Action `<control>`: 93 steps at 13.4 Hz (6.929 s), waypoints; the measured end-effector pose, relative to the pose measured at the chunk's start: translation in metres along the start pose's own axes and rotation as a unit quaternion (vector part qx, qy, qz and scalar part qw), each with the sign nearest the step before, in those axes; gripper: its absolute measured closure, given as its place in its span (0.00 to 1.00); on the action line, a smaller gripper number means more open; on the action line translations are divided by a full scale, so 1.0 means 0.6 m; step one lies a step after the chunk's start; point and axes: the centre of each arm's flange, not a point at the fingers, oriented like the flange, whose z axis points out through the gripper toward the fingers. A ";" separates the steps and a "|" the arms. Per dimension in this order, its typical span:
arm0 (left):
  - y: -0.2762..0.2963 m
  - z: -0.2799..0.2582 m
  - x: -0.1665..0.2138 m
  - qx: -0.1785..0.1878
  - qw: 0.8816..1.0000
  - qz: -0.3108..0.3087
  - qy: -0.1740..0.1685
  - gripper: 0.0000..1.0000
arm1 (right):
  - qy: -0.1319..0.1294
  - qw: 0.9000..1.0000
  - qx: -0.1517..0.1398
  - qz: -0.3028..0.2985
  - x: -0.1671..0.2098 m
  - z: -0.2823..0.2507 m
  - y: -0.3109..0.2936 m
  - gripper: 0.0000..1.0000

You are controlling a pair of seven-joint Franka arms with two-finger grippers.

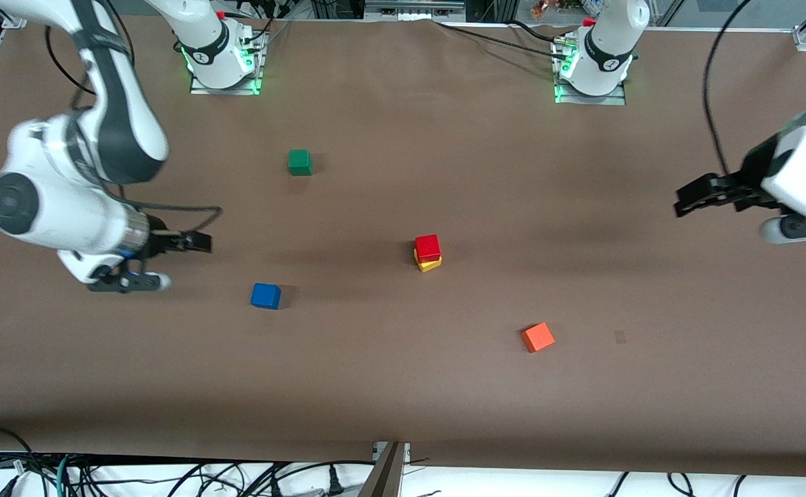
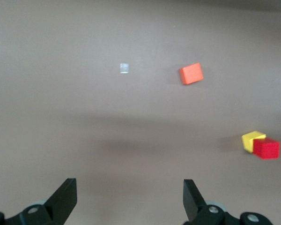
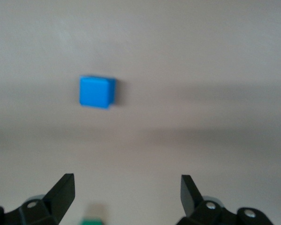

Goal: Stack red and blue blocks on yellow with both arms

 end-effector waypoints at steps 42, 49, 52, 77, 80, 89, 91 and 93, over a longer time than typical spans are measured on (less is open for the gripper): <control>-0.038 0.028 -0.032 0.020 0.999 0.034 -0.033 0.00 | 0.098 0.994 0.016 -0.043 -0.190 0.106 -0.696 0.44; -0.036 0.028 -0.032 0.020 0.999 0.035 -0.032 0.00 | 0.111 0.993 0.023 -0.036 -0.153 0.143 -0.698 0.44; -0.036 0.027 -0.032 0.020 0.999 0.035 -0.032 0.00 | 0.112 0.993 0.012 -0.041 -0.152 0.160 -0.697 0.44; -0.036 0.028 -0.032 0.020 0.999 0.035 -0.033 0.00 | 0.104 0.994 -0.001 -0.044 -0.158 0.166 -0.699 0.25; -0.036 0.028 -0.032 0.020 0.999 0.035 -0.033 0.00 | 0.109 0.994 -0.003 -0.032 -0.138 0.106 -0.678 0.00; -0.036 0.028 -0.031 0.020 0.999 0.035 -0.033 0.00 | 0.038 0.999 0.004 0.007 -0.089 -0.213 -0.430 0.00; -0.037 0.028 -0.031 0.020 0.999 0.035 -0.032 0.00 | 0.020 1.000 -0.018 0.013 -0.101 -0.255 -0.378 0.00; -0.037 0.028 -0.031 0.020 0.999 0.035 -0.032 0.00 | 0.016 0.999 -0.033 0.005 -0.118 -0.283 -0.333 0.00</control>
